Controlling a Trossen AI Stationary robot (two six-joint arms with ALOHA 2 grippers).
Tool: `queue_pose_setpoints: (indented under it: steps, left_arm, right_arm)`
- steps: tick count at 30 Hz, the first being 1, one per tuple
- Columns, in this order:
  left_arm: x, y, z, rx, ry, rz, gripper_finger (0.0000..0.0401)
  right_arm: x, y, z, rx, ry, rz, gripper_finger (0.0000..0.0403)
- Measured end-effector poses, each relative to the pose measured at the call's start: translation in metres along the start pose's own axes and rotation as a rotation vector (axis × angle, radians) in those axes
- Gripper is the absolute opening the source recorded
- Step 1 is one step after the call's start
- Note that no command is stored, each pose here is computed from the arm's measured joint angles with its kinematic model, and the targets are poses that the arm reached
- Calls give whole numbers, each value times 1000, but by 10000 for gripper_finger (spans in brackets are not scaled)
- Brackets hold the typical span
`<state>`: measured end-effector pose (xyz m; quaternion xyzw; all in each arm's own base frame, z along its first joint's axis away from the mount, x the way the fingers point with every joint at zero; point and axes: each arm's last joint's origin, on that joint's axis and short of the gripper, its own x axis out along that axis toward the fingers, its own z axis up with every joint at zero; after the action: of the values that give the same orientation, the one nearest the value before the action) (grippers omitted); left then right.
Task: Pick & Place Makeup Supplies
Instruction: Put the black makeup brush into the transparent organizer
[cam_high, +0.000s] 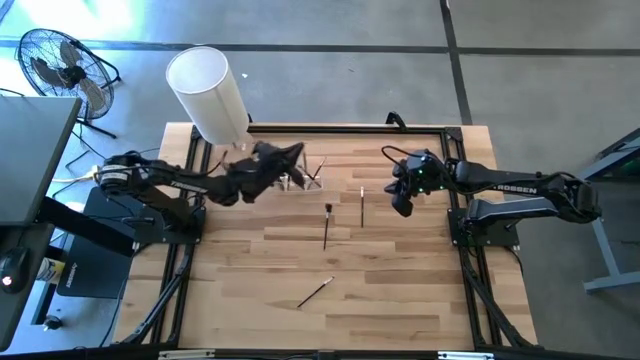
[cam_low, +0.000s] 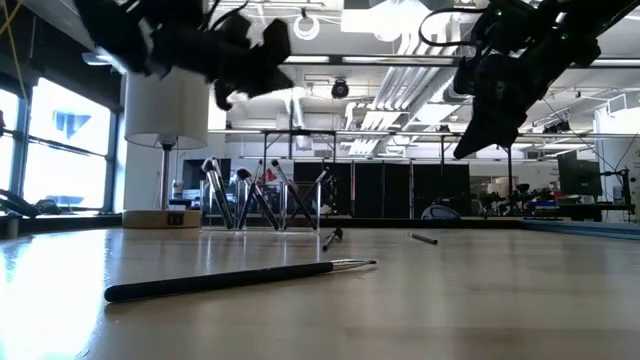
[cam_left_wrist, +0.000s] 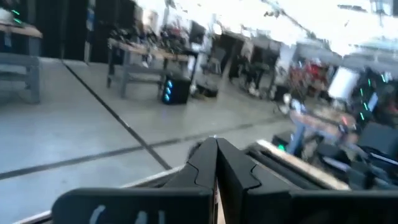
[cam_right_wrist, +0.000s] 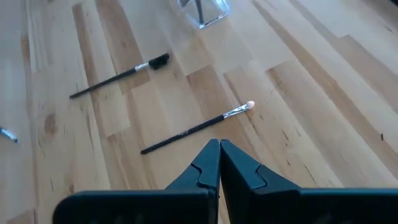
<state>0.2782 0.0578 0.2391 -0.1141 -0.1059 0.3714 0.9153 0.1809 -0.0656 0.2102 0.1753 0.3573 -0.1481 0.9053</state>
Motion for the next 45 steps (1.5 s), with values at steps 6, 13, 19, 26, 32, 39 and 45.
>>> queue_pose_setpoints:
  steps: [6, 13, 19, 26, 32, 39, 45]
  left_arm:
    - [-17, 27, -16, 0, -53, 18, 0]
    - [-15, 36, -24, 96, 24, 5, 0]
    - [-6, 50, -33, 117, 105, -9, 0]
    - [-5, 52, -34, 106, 119, 11, 1]
    - [-5, 50, -35, 92, 142, -64, 4]
    - [-6, 48, -36, 12, 168, -137, 50]
    - [-6, 49, -40, 40, 207, -131, 100]
  right_arm:
    - [0, 1, 6, 51, -59, 10, 7]
    - [-1, 1, 11, 156, -114, -5, 7]
    - [-1, 2, 15, 224, -162, 9, 7]
    - [-1, 2, 17, 254, -177, 15, 7]
    - [-1, 1, 17, 263, -185, -10, 7]
    - [-1, 3, 16, 235, -170, 35, 7]
    - [-1, 5, 16, 185, -149, 98, 7]
